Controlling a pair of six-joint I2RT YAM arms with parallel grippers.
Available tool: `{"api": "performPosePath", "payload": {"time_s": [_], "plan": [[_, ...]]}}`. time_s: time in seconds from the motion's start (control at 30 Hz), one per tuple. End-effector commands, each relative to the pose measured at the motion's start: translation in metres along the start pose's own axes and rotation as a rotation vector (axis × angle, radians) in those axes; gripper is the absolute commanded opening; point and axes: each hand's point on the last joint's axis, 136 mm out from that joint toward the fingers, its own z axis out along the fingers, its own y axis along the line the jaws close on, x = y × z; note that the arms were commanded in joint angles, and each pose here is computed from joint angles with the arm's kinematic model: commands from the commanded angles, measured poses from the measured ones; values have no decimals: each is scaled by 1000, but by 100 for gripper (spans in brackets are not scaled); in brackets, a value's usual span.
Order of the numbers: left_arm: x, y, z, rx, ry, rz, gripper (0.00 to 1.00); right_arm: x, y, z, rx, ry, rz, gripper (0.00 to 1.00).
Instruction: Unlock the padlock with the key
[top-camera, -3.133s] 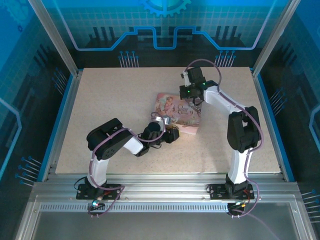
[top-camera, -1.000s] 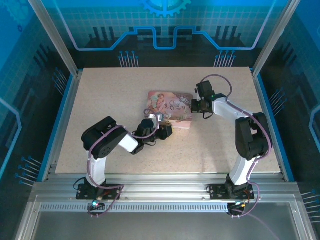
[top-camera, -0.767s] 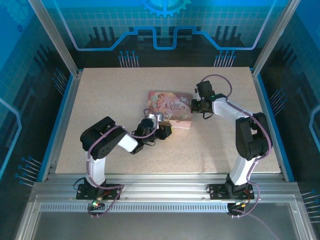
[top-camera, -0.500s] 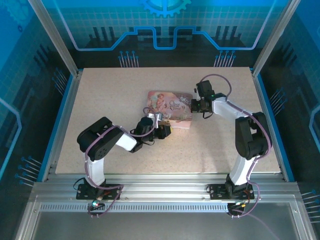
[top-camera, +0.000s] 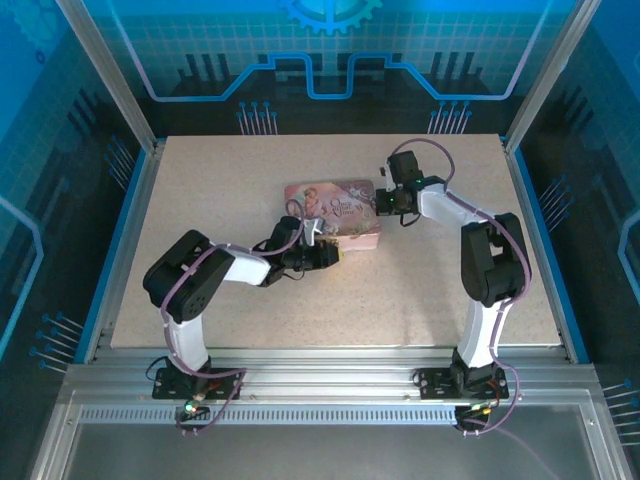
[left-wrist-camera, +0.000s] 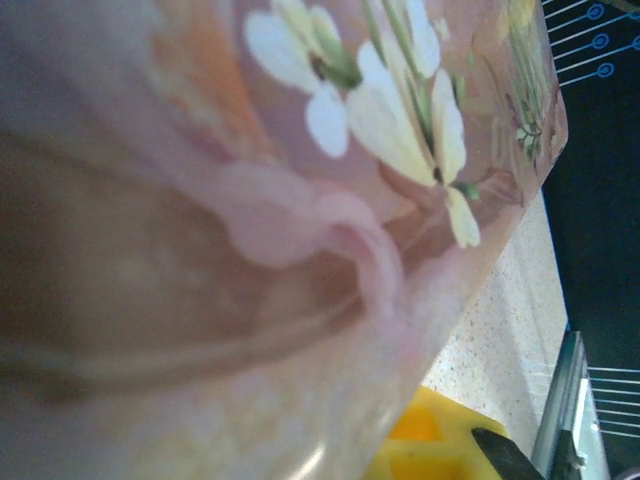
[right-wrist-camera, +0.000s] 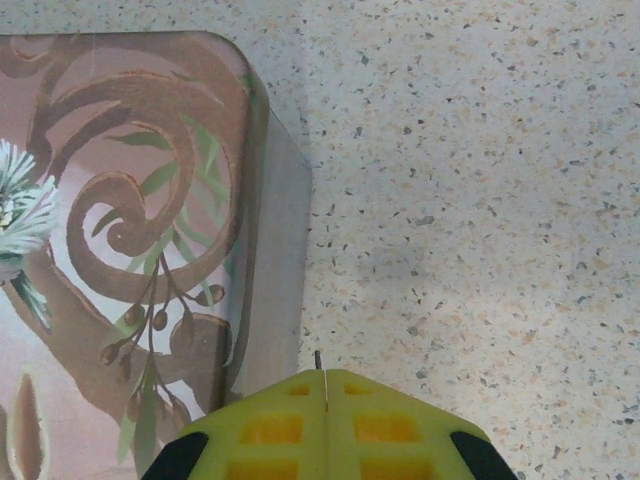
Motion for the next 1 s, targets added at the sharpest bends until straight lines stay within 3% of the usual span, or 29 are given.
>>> {"api": "performPosePath", "payload": {"time_s": [0.0,0.5,0.97], "plan": [[-4,-25,-8,93,60,-66,9,-1,-1,-12,-40,-25,12,0],[-23,-43,-9,132,70,-138,9,25,-20,-82,-88,-159,147,0],[-37,-49,-10,50,119,-179,8,75,26,-134,-423,-272,262,0]]}}
